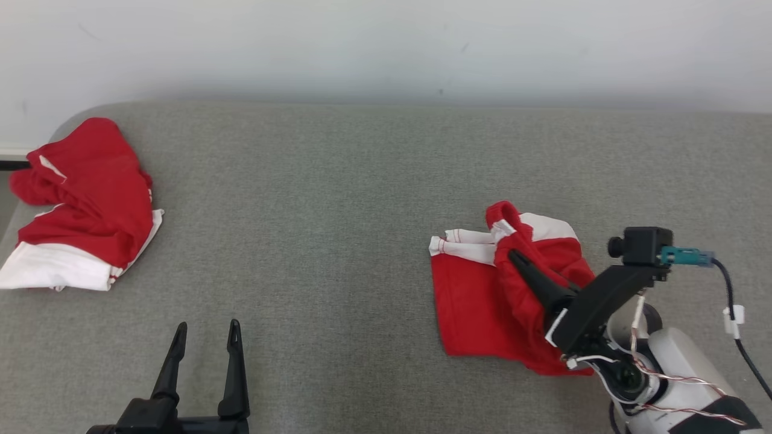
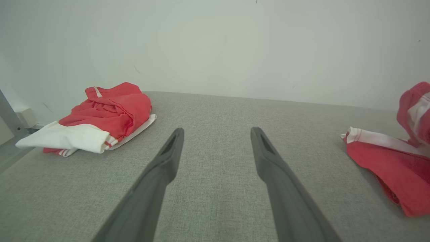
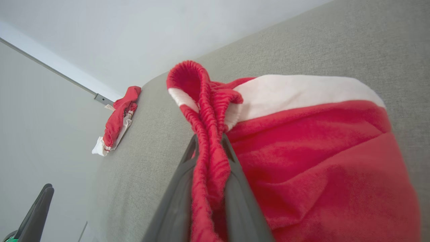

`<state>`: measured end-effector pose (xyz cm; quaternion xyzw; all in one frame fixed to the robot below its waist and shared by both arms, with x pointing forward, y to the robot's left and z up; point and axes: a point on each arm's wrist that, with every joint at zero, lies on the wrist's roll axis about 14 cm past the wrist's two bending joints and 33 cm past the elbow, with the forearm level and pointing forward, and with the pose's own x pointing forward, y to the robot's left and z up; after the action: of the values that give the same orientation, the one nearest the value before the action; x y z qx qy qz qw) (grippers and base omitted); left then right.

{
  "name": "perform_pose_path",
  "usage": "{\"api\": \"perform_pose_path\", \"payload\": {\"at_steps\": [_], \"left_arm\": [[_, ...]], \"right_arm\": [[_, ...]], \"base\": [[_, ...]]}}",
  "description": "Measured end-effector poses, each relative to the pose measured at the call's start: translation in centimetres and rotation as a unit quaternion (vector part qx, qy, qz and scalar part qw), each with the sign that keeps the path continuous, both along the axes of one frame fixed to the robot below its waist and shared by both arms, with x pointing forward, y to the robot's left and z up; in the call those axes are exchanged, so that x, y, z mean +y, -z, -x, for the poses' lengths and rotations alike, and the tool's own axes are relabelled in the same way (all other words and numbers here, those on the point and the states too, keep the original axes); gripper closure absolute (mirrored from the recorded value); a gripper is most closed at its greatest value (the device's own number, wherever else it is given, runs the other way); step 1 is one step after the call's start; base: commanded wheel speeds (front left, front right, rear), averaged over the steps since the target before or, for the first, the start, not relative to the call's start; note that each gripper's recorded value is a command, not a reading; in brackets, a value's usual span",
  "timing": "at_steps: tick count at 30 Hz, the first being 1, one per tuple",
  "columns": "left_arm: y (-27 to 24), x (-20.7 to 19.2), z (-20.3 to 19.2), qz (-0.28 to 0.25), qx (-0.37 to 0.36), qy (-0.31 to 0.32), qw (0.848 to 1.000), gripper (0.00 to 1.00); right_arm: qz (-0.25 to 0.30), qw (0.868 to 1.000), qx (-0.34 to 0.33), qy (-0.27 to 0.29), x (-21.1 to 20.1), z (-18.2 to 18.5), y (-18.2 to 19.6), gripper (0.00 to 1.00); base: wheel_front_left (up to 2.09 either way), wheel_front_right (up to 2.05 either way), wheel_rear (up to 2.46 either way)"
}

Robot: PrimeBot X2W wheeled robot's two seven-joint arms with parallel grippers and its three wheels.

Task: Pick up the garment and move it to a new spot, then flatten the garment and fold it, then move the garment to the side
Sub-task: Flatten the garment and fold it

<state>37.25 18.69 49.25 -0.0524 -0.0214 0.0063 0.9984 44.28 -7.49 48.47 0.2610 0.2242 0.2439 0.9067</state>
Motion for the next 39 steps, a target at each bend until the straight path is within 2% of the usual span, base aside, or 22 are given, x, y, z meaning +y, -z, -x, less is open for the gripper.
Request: {"api": "perform_pose_path", "payload": {"at_steps": [4,12,13,14,15,20,24,26,32,39], "left_arm": [[0.2,0.4,0.2,0.003,0.004,-0.007,1.000,0.00],[0.5,1.1,0.4,0.006,0.010,-0.020,1.000,0.00],[0.6,1.2,0.4,0.006,0.011,-0.022,1.000,0.00],[0.6,1.2,0.4,0.006,0.012,-0.023,1.000,0.00],[0.7,1.3,0.4,0.006,0.012,-0.023,1.000,0.00],[0.6,1.4,0.4,0.006,0.010,-0.025,1.000,0.00],[0.4,1.5,0.3,0.003,0.008,-0.025,1.000,0.00],[0.3,1.5,0.2,0.001,0.006,-0.024,1.000,0.00],[0.2,0.9,0.0,-0.002,0.004,-0.012,1.000,0.00],[-0.2,-0.1,-0.5,-0.006,-0.003,0.006,1.000,0.00]], "right_arm": [[0.009,1.000,0.005,-0.019,2.2,-0.4,0.7,1.00],[0.034,0.999,0.029,-0.026,4.0,-0.6,3.4,1.00],[0.032,0.999,0.032,-0.026,4.2,-0.6,3.6,0.91],[0.037,0.999,0.030,-0.027,4.4,-0.6,3.8,0.53],[0.046,0.998,0.026,-0.028,4.4,-0.6,4.1,0.00],[0.046,0.999,0.000,-0.009,3.8,-1.1,3.5,0.00],[0.047,0.996,-0.076,0.026,1.8,-2.3,0.6,0.00],[0.052,0.989,-0.128,0.052,0.0,-2.7,-1.3,0.00],[0.060,0.972,-0.201,0.105,-3.8,-2.2,-3.9,0.00],[0.075,0.953,-0.248,0.159,-7.6,0.0,-4.9,0.00]], "base": [[0.00,0.00,0.00],[0.00,0.00,0.00],[0.00,0.00,0.00],[0.00,0.00,0.00],[0.00,0.00,0.00],[0.00,0.00,0.00],[0.00,0.00,0.00],[0.00,0.00,0.00],[0.00,0.00,0.00],[0.00,0.00,0.00]]}}
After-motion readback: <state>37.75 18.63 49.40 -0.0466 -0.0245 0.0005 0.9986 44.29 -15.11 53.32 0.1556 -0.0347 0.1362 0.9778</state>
